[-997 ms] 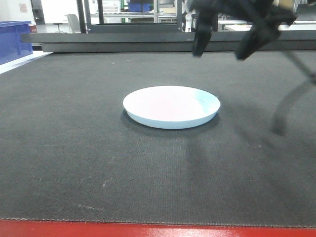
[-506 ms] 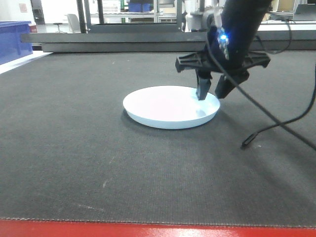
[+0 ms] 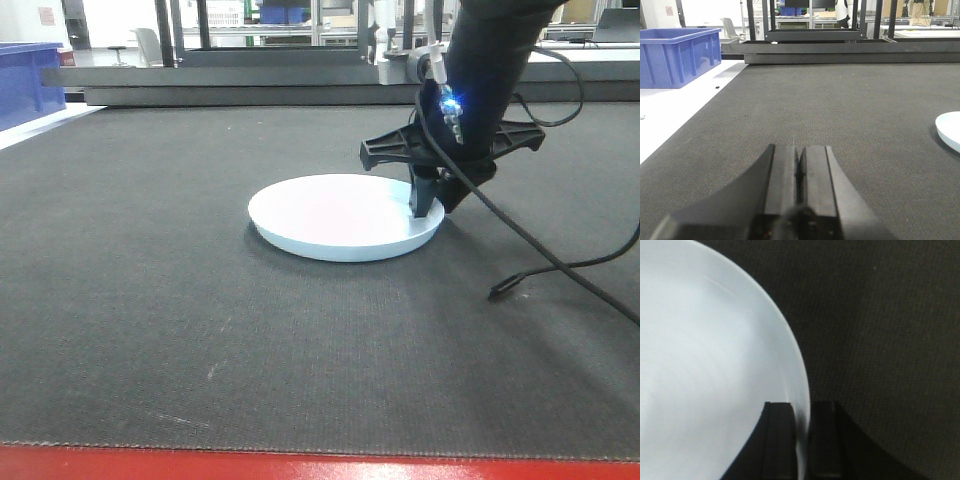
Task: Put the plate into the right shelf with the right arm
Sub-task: 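Lower the right gripper onto the white plate's rim and close it, then lift the white plate up off the table with the right gripper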
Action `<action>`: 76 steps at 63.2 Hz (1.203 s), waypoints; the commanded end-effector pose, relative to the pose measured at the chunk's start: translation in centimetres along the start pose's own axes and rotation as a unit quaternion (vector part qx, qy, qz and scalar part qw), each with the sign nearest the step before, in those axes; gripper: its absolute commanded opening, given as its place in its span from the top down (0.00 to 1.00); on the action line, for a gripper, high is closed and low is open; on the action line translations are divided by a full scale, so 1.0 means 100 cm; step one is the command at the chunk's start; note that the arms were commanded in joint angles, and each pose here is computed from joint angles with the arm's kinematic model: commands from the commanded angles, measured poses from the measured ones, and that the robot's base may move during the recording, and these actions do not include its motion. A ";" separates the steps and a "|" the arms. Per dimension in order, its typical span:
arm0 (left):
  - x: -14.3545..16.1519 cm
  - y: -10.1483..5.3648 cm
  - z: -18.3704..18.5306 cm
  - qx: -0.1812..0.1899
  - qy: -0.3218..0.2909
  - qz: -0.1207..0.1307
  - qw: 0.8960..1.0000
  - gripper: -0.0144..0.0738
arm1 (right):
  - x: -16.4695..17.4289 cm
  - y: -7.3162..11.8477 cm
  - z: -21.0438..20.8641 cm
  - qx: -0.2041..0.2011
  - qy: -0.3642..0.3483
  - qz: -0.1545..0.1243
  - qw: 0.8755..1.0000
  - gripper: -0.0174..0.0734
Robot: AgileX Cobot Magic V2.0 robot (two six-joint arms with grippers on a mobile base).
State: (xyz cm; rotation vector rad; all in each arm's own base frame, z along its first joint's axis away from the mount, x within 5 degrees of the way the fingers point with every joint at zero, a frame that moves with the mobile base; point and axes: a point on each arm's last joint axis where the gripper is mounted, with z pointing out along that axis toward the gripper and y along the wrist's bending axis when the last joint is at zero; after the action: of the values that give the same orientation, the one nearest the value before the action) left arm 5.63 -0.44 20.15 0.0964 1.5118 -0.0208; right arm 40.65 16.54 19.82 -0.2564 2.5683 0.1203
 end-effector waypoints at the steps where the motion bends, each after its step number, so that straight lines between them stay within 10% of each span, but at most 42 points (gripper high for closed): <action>1: -0.005 0.001 -0.001 -0.008 -0.042 -0.003 0.999 0.89 | -0.021 0.000 -0.027 -0.004 -0.061 -0.013 0.998 0.76; 32: -0.005 0.001 -0.001 -0.008 -0.042 -0.003 0.999 0.89 | -0.024 -0.011 -0.108 -0.011 -0.158 -0.017 0.987 0.75; 76: -0.005 0.001 -0.001 -0.008 -0.042 -0.003 0.999 0.89 | 0.135 -0.040 -0.240 -0.059 -0.376 -0.055 0.923 0.75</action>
State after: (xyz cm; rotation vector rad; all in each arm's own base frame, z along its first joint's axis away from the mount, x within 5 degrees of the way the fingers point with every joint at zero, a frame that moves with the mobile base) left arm 5.63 -0.44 20.15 0.0964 1.5118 -0.0208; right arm 19.66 7.67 29.87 -0.3070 1.9921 0.2437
